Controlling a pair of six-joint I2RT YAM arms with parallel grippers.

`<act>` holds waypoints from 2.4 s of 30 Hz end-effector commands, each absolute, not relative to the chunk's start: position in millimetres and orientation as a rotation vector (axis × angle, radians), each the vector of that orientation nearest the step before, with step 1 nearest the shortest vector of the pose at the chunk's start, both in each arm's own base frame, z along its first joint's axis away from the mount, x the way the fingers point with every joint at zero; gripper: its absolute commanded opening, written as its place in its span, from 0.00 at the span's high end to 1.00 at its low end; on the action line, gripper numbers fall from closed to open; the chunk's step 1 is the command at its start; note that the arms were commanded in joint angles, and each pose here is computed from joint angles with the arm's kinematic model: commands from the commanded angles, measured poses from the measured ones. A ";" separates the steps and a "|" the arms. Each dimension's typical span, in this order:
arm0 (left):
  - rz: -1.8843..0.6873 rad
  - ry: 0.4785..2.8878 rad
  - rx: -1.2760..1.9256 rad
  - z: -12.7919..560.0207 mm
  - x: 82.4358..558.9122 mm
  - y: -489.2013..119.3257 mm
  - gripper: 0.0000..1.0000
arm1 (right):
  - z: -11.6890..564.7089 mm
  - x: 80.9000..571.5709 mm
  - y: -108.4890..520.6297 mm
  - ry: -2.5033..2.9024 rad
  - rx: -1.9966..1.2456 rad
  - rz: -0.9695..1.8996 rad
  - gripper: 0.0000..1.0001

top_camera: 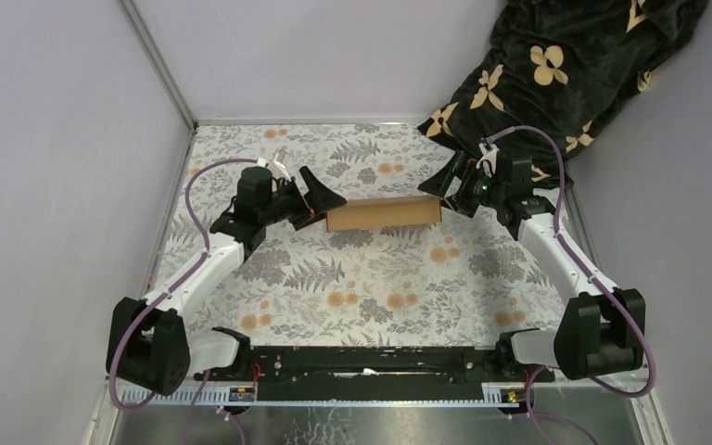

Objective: Fold the paper box

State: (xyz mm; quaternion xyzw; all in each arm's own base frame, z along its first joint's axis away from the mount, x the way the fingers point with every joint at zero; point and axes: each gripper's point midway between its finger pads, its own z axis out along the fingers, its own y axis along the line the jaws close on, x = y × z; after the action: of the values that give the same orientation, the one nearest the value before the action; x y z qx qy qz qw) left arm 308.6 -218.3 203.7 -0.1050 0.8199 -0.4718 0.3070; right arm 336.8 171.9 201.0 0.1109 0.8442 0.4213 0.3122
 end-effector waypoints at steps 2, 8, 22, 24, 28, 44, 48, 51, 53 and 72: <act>-1.359 2.134 -0.229 231.4 302.6 -229.3 0.01 | 245.7 324.2 186.1 2.157 0.210 1.234 0.00; -1.389 2.139 -0.240 235.0 301.7 -231.5 0.01 | 246.5 320.8 185.9 2.166 0.226 1.244 0.00; -1.395 2.178 -0.279 242.9 298.8 -230.9 0.01 | 246.0 313.1 186.9 2.191 0.271 1.272 0.00; -1.401 2.185 -0.286 241.4 297.2 -231.0 0.01 | 245.5 311.9 186.5 2.192 0.277 1.274 0.00; -1.407 2.184 -0.301 241.8 295.7 -230.1 0.01 | 245.9 310.7 186.4 2.194 0.280 1.276 0.00; -1.422 2.202 -0.324 238.2 299.0 -231.6 0.01 | 244.7 316.3 186.0 2.211 0.283 1.255 0.00; -1.420 2.208 -0.330 234.3 300.4 -231.8 0.01 | 242.6 319.4 186.8 2.213 0.287 1.258 0.00; -1.416 2.209 -0.336 232.3 302.7 -230.8 0.01 | 241.6 321.8 187.1 2.215 0.288 1.257 0.00; -1.416 2.211 -0.335 231.7 304.1 -230.9 0.01 | 241.2 323.1 187.6 2.216 0.288 1.257 0.00; -1.457 2.197 -0.355 235.6 321.6 -229.5 0.01 | 233.1 332.9 188.7 2.248 0.293 1.248 0.00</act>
State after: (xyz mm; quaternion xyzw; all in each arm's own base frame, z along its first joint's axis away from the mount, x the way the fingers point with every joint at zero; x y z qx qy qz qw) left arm 318.4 -216.0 203.5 -0.1652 0.8274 -0.4834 0.2333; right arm 335.9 170.8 203.7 0.1452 0.8526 0.4182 0.2778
